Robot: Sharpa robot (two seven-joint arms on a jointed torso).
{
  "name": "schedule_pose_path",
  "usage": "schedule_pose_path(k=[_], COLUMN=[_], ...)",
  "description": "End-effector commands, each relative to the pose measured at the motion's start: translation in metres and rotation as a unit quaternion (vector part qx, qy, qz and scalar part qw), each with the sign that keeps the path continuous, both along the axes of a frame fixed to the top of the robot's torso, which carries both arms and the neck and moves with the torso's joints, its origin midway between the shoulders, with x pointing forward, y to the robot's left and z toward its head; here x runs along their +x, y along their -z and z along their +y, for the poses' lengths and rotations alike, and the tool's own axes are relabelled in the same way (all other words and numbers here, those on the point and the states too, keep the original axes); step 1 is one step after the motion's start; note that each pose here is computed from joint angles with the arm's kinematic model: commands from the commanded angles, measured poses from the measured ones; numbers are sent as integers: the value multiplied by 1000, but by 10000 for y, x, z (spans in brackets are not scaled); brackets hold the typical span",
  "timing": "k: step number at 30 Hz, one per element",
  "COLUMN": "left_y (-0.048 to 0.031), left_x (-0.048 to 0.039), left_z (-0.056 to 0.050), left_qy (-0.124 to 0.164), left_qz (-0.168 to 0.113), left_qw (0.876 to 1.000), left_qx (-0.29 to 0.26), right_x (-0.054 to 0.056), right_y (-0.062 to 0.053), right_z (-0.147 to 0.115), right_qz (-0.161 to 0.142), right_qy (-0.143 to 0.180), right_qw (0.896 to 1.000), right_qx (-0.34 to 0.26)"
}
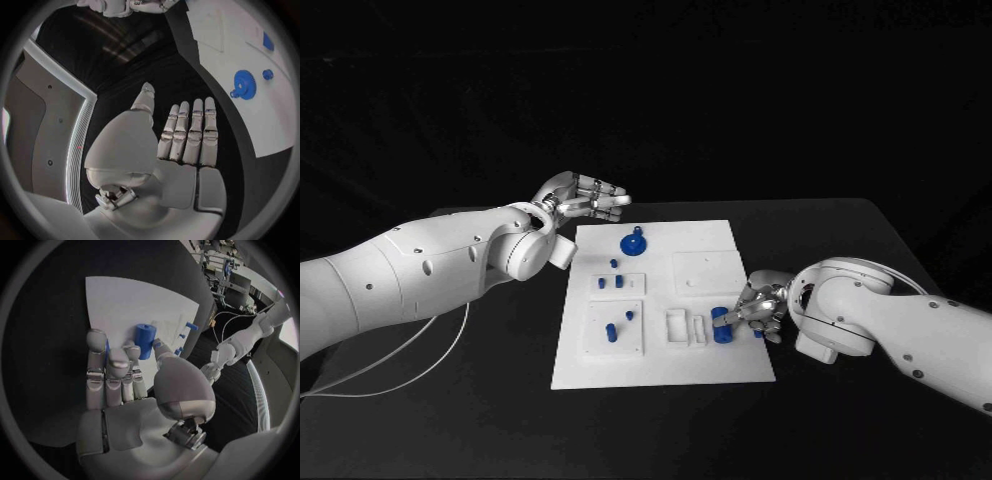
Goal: Assemble the parts on the task board
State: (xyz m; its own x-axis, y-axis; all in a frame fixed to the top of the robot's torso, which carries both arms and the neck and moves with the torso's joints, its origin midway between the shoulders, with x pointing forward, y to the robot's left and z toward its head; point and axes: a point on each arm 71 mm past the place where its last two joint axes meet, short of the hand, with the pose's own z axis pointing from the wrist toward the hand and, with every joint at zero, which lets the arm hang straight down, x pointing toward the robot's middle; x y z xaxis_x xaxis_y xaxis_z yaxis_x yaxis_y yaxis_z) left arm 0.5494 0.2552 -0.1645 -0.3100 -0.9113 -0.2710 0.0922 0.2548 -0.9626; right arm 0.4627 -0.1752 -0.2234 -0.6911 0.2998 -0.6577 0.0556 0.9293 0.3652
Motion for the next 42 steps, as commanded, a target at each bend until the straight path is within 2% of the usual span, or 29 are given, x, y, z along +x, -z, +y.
schedule_pose_path(k=[1, 13, 27, 35, 42], left_y=[-12, -9, -3, -1, 0], left_x=[-8, -10, -10, -10, -11], left_z=[-24, -32, -46, -45, -45], left_qy=[11, 14, 16, 17, 18], left_qz=[-2, 1, 5, 6, 7], left_qw=[1000, 1000, 1000, 1000, 1000], left_qx=[-8, -8, -8, -8, -8], right_x=[-3, -30, -79, -59, -76], right_y=[68, 207, 254, 254, 240], right_z=[30, 212, 338, 293, 232], right_qz=[-19, -9, 8, 0, 24], right_qy=[-6, -26, -40, -23, 22], right_qw=[1000, 999, 999, 1000, 999], right_qx=[-22, -30, -15, -9, 44])
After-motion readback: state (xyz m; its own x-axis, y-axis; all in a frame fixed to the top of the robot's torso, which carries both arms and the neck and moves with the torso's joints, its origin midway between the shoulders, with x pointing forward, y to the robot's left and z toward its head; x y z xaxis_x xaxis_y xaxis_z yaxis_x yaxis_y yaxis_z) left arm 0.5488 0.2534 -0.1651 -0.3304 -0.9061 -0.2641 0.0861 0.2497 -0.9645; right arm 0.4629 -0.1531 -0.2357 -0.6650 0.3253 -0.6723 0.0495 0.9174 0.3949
